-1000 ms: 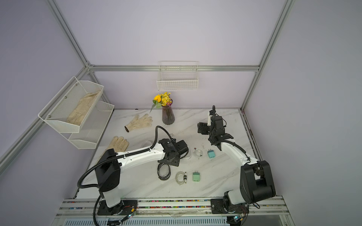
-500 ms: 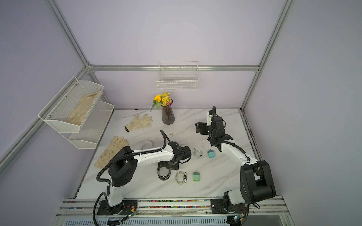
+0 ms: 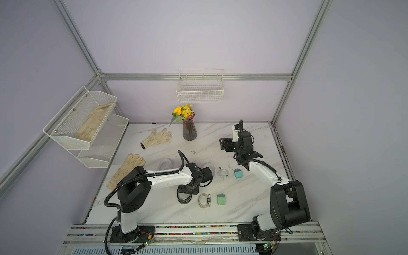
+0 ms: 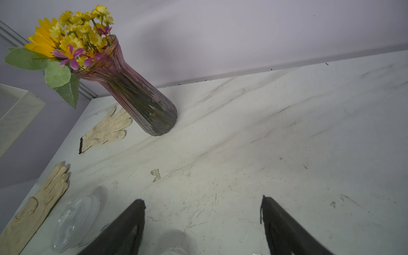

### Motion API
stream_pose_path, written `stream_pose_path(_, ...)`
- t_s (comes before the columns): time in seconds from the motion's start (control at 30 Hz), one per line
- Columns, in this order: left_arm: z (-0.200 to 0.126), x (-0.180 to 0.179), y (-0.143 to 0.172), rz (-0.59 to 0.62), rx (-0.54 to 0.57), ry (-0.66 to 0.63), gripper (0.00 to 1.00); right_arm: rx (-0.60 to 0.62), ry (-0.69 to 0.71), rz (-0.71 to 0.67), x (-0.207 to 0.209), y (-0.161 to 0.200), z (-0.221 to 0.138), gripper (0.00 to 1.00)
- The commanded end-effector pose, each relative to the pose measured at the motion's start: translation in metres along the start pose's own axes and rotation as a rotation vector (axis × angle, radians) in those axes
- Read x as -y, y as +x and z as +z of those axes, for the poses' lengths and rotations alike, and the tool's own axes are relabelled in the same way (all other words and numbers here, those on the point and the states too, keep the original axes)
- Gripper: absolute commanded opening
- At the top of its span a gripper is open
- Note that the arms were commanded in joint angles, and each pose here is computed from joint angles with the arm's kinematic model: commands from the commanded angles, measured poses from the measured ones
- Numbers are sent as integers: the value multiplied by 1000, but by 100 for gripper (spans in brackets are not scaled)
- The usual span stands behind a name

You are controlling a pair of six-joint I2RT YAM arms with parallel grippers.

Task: Pack away charging kits
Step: Pick up the storage bag at the center of the board.

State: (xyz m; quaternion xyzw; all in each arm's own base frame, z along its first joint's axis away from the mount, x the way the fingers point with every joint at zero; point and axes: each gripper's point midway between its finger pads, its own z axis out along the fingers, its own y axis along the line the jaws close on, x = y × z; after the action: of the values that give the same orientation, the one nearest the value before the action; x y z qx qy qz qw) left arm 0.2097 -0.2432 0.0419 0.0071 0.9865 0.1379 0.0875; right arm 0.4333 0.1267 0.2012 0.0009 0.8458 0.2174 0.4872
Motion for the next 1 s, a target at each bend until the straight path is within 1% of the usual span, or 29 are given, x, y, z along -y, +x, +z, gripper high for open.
stream_pose_path(0.0, -4, -4, 2, -30, 12, 43, 49, 1, -22, 11, -3, 3, 4, 84)
stream_pose_path(0.07, -3, -2, 3, -30, 13, 59, 43, -4, -26, 11, -4, 5, 5, 83)
stream_pose_path(0.13, -2, -2, 4, -30, 15, 72, 34, -5, -26, 11, -5, 4, 5, 83)
stream_pose_path(0.2, -2, -2, 5, -29, 19, 87, 30, -8, -30, 9, -7, 5, 5, 83)
stream_pose_path(0.27, -2, -5, 8, -33, 18, 91, 14, -11, -32, 7, -8, 6, 5, 82)
stream_pose_path(0.33, -1, -7, 10, -32, 19, 99, 11, -16, -38, 1, -11, 7, 4, 82)
stream_pose_path(0.37, -1, -7, 10, -30, 21, 104, 5, -19, -41, -2, -14, 8, 4, 82)
stream_pose_path(0.4, -1, -8, 11, -32, 24, 110, 3, -21, -44, -6, -16, 8, 3, 82)
stream_pose_path(0.47, -2, -9, 11, -32, 37, 133, 0, -29, -53, -16, -23, 10, 2, 82)
stream_pose_path(0.53, -3, -10, 13, -37, 52, 162, 0, -38, -63, -27, -31, 12, 1, 81)
stream_pose_path(0.63, -3, -10, 17, -36, 59, 214, 0, -72, -75, -42, -45, 19, -1, 77)
stream_pose_path(0.7, -6, -7, 19, -29, 68, 274, 0, -106, -94, -48, -59, 27, -6, 74)
stream_pose_path(0.8, -16, -3, 23, -5, 96, 384, 0, -184, -135, -28, -82, 51, -18, 68)
stream_pose_path(0.9, -26, 1, 26, 27, 116, 487, 0, -291, -147, 5, -100, 86, -33, 62)
stream_pose_path(0.97, -27, 3, 27, 30, 126, 536, 0, -358, -145, 22, -111, 110, -45, 60)
